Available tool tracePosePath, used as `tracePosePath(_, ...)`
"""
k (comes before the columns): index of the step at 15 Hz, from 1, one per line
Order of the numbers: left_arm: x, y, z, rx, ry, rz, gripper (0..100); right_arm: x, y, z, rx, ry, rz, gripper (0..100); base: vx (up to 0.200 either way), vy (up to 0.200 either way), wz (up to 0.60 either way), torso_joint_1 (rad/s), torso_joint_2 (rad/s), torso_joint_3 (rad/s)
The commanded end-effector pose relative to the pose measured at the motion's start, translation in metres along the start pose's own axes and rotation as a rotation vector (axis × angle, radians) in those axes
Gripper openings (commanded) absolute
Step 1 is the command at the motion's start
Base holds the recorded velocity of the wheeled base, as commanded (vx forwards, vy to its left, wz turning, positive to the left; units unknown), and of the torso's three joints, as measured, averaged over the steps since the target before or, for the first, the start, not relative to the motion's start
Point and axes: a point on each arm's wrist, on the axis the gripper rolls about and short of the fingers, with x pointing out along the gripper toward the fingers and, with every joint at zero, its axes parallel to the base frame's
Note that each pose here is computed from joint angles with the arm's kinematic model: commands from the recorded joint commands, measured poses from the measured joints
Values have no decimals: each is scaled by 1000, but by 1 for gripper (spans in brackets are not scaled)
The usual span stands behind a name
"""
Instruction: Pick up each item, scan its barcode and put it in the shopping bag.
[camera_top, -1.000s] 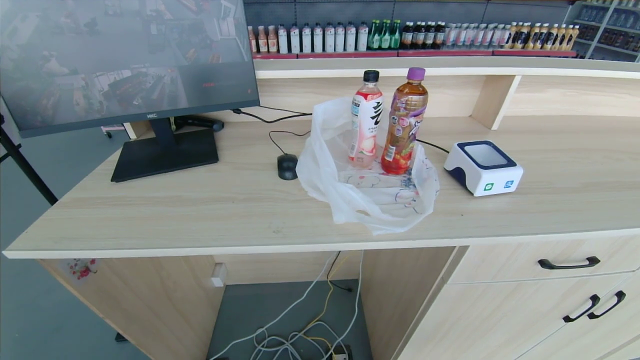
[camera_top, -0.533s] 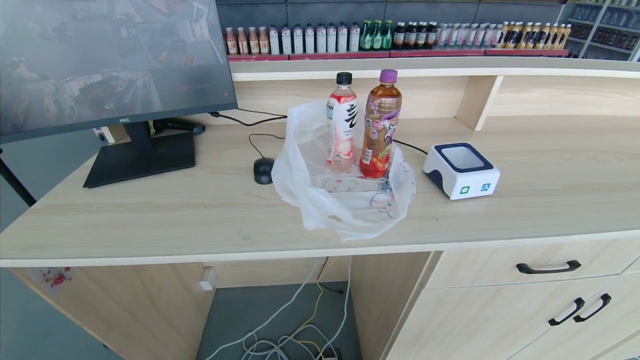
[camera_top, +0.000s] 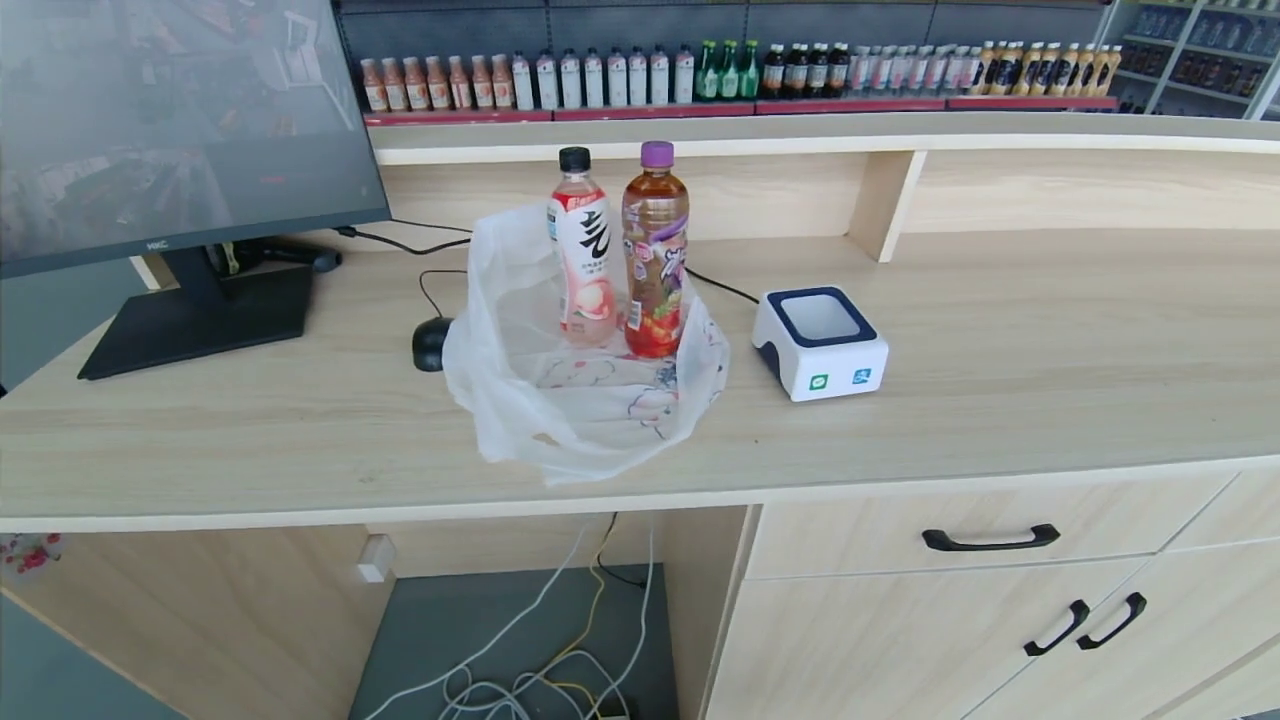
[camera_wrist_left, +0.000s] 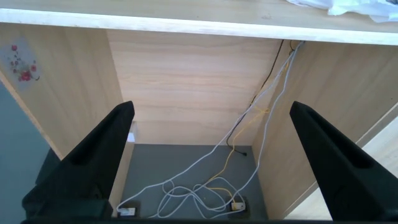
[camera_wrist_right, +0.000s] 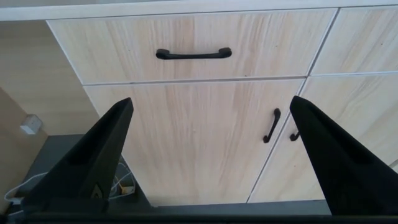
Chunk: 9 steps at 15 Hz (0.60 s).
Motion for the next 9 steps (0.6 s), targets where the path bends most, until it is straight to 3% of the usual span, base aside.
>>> tracePosePath(1,0,0,0,0,-1,1,100,0,0,0,0,2,0,100,0,-200,0,7,2,2)
tracePosePath(9,0,0,0,0,-1,1,100,0,0,0,-21,2,-1,100,0,-200,0,2,0,4)
